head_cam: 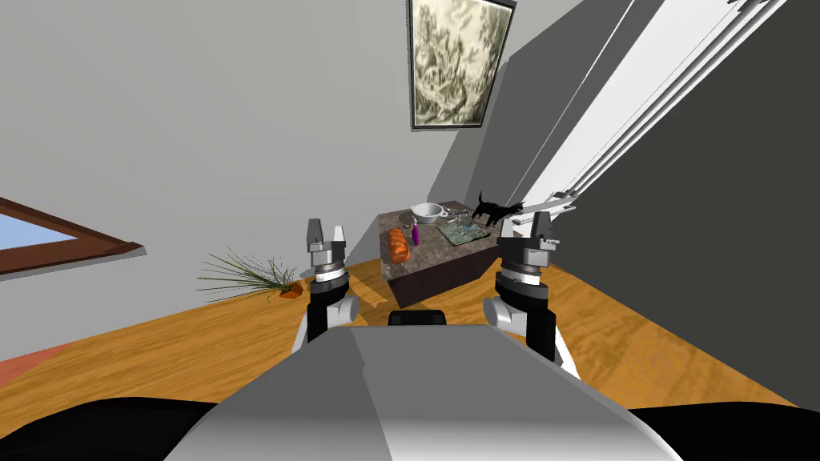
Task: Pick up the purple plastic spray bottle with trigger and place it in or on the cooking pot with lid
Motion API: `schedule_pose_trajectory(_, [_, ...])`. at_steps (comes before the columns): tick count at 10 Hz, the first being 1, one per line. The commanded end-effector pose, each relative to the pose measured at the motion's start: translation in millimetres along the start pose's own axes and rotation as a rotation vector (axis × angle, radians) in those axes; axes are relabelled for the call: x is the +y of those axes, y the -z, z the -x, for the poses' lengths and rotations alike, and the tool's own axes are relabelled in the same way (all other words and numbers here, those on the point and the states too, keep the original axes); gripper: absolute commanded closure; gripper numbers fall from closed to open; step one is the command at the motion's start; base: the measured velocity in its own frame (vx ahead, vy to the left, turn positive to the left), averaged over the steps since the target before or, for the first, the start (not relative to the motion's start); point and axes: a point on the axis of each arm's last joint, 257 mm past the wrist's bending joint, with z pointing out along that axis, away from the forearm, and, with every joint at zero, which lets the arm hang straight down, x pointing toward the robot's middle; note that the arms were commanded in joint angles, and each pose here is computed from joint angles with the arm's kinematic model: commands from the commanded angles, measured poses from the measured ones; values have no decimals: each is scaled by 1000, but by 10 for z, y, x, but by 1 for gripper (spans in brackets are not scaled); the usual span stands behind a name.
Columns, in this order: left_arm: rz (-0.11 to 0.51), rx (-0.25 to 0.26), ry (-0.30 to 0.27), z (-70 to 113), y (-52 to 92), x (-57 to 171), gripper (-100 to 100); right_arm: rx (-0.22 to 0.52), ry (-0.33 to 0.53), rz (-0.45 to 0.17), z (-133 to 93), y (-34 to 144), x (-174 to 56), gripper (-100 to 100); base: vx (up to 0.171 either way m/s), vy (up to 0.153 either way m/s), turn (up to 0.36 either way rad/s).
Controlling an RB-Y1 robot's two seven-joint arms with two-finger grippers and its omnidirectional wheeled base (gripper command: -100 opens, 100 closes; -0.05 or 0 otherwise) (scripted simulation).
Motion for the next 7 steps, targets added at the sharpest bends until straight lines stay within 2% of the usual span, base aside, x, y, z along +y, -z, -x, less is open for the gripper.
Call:
schedule_pose_trajectory(1, [8, 34, -13, -45, 3, 36, -100, 0, 0, 0, 0, 0, 0, 0, 0, -30, 9])
schedule_pose_trajectory(4, [46, 103, -46, -129, 7, 184, -100, 0, 0, 0, 0, 0, 0, 0, -9, -86, 23])
schedule_pose_trajectory(7, [113, 150, -86, -177, 11, 428, -100, 0, 0, 0, 0, 0, 0, 0, -23, -159, 31])
